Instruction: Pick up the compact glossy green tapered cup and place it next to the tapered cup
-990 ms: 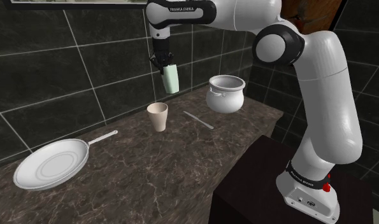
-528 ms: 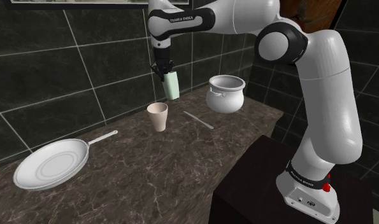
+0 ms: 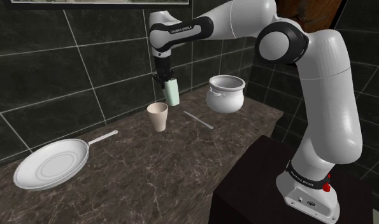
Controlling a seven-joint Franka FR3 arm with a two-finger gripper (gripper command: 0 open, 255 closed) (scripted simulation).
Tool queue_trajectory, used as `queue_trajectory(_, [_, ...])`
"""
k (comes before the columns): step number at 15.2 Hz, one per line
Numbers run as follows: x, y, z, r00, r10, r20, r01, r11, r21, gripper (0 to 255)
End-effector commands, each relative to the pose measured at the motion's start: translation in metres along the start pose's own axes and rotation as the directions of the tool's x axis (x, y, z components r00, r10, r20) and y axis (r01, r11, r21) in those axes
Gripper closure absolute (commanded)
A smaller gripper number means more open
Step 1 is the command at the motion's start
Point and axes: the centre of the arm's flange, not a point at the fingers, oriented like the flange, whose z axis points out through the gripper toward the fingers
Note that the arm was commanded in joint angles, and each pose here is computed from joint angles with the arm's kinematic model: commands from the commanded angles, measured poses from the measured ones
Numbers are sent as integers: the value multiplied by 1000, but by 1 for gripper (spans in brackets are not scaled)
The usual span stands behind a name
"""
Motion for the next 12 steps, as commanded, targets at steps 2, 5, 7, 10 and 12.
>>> queue_trajectory(2, [-1, 0, 16, 1000, 0, -1, 0, 1000, 0, 255])
queue_trajectory(5, [-2, 0, 32, 1000, 0, -1, 0, 1000, 0, 255])
queue_trajectory(7, [-2, -1, 43, 1000, 0, -1, 0, 1000, 0, 255])
queue_trajectory(10, [-3, -1, 58, 1000, 0, -1, 0, 1000, 0, 255])
queue_trajectory(12, [-3, -1, 62, 1000, 0, -1, 0, 1000, 0, 255])
